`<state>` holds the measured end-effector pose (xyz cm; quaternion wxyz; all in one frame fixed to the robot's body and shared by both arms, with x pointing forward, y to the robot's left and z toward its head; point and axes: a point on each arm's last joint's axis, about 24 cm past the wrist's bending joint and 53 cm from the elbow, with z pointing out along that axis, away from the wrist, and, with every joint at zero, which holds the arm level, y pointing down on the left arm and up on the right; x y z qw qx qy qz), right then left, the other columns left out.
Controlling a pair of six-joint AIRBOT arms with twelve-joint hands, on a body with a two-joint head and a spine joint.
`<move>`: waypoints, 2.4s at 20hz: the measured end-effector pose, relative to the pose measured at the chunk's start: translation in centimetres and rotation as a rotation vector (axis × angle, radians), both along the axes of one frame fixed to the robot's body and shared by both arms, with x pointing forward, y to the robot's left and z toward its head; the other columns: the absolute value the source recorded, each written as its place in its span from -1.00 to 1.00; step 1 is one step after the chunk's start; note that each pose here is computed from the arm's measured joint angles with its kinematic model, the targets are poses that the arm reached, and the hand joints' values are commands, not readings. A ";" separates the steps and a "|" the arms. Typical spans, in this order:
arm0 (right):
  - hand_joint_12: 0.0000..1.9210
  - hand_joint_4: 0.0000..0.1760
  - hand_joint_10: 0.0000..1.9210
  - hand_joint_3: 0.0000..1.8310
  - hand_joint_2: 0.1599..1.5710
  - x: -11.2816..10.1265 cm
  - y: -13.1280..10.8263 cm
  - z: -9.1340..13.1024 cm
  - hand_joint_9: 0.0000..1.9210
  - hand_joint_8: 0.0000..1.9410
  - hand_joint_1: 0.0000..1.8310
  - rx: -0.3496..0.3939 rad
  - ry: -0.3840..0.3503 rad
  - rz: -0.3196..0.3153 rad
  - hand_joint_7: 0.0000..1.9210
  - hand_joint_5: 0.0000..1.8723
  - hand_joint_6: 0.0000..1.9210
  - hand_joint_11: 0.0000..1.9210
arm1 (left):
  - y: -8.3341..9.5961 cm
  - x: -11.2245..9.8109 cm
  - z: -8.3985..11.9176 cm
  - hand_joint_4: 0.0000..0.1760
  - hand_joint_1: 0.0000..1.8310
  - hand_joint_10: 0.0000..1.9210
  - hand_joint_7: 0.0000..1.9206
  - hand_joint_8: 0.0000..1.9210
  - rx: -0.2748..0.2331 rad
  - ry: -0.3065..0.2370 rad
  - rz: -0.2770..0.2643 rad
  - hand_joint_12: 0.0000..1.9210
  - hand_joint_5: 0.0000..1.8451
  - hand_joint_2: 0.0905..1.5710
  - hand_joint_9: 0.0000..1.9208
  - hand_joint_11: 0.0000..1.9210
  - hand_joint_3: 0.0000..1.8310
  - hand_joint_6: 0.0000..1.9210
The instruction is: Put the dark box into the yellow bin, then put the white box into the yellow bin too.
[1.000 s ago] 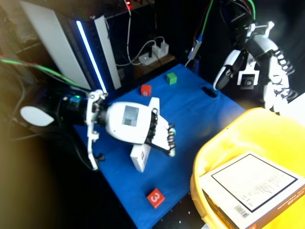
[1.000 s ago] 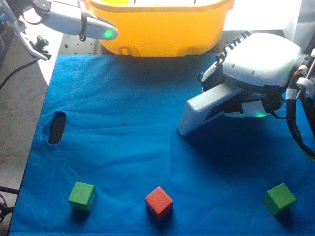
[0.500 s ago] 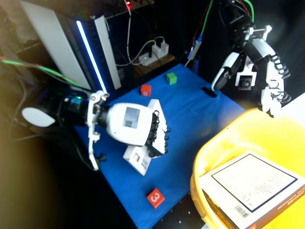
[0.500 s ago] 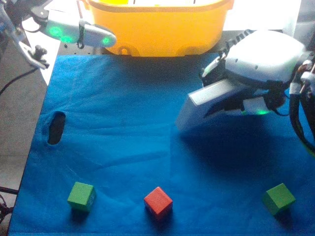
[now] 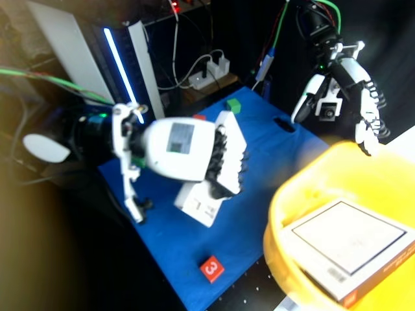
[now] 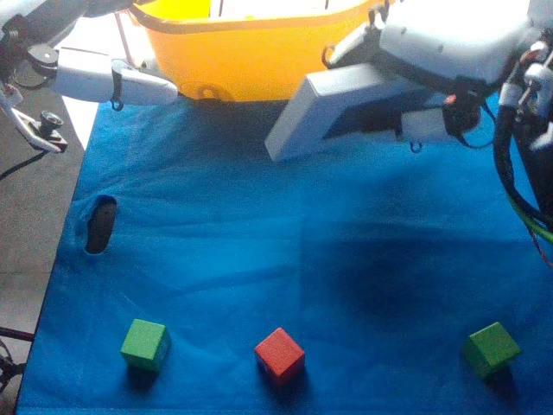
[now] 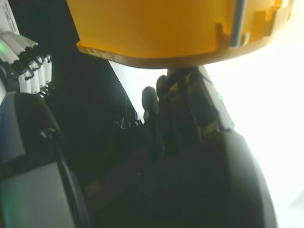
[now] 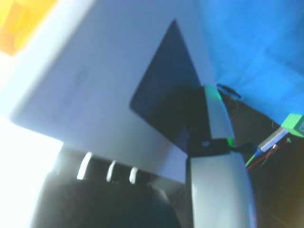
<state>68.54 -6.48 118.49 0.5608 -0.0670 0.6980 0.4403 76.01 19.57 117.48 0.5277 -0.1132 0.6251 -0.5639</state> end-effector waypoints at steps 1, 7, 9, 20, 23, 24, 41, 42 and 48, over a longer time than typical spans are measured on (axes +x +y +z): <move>0.80 -1.00 0.40 -1.00 0.36 0.1 0.1 0.9 0.11 0.26 0.39 0.018 -0.018 0.001 0.05 0.06 -0.30 -0.04 | 0.0 -0.1 -0.2 -1.00 0.29 -0.99 -0.57 -0.99 -0.001 0.004 0.000 -1.00 -0.56 0.04 -0.57 -0.63 -0.98 -1.00; 0.85 -1.00 0.52 -1.00 0.29 0.1 0.0 1.6 0.11 0.15 0.32 0.029 -0.035 0.001 0.15 0.15 -0.22 -0.02 | -0.6 1.3 1.4 -1.00 0.29 -1.00 -0.60 -0.98 -0.011 -0.016 0.021 -0.98 -0.55 -0.02 -0.59 -0.59 -1.00 -1.00; 0.67 -1.00 0.24 -1.00 0.30 0.1 0.1 1.6 0.16 0.08 0.40 0.028 -0.036 0.002 0.15 0.15 -0.40 0.01 | -1.0 1.8 3.4 -1.00 0.25 -0.99 -0.48 -0.98 -0.036 -0.050 0.020 -0.99 -0.55 -0.03 -0.56 -0.60 -1.00 -1.00; 0.62 -1.00 0.05 -1.00 0.28 -0.6 1.3 1.6 0.13 -0.02 0.41 0.043 -0.025 0.026 0.19 0.17 -0.40 -0.06 | 1.4 1.7 9.1 -1.00 0.12 -1.00 -0.63 -1.00 -0.124 -0.147 0.060 -1.00 -0.62 0.14 -0.69 -0.72 -0.99 -1.00; 0.50 -1.00 -0.15 -1.00 0.25 -1.0 1.6 2.6 0.16 -0.20 0.41 0.082 -0.046 0.034 0.27 0.17 -0.33 -0.05 | 2.9 1.5 9.6 -0.64 0.18 -1.00 -0.60 -1.00 -0.108 -0.159 0.087 -1.00 -0.55 0.02 -0.67 -0.72 -1.00 -0.99; 0.73 -1.00 0.14 -1.00 0.27 -0.9 1.6 3.0 0.14 0.01 0.41 0.093 -0.052 0.033 0.18 0.22 -0.50 -0.05 | 3.5 1.3 9.5 -0.79 0.18 -1.00 -0.60 -1.00 -0.098 -0.159 0.098 -0.99 -0.54 0.02 -0.67 -0.70 -1.00 -0.99; 0.47 -1.00 -0.09 -1.00 0.26 0.4 0.7 11.3 0.34 -0.07 0.41 0.161 -0.234 -0.005 0.22 0.18 -0.45 0.17 | 3.5 -1.2 -0.5 -0.87 0.10 -0.99 -0.62 -0.99 0.044 -0.006 0.088 -0.97 -0.64 -0.10 -0.61 -0.63 -1.00 -1.00; 0.47 -1.00 -0.17 -1.00 0.26 0.7 0.3 11.7 0.33 -0.12 0.41 0.158 -0.250 -0.014 0.25 0.18 -0.42 0.14 | 3.2 -1.6 -0.9 -1.00 0.09 -0.99 -0.62 -0.99 0.038 0.001 0.080 -0.96 -0.66 -0.11 -0.60 -0.63 -1.00 -1.00; 0.13 -1.00 -0.66 -1.00 0.25 2.3 -1.7 13.0 0.39 -0.31 0.38 0.139 -0.281 -0.063 0.28 0.15 -0.22 0.13 | 1.4 -4.7 -0.3 -1.00 0.16 -1.00 -0.72 -1.00 -0.016 -0.028 0.004 -0.98 -0.62 -0.12 -0.66 -0.67 -1.00 -0.99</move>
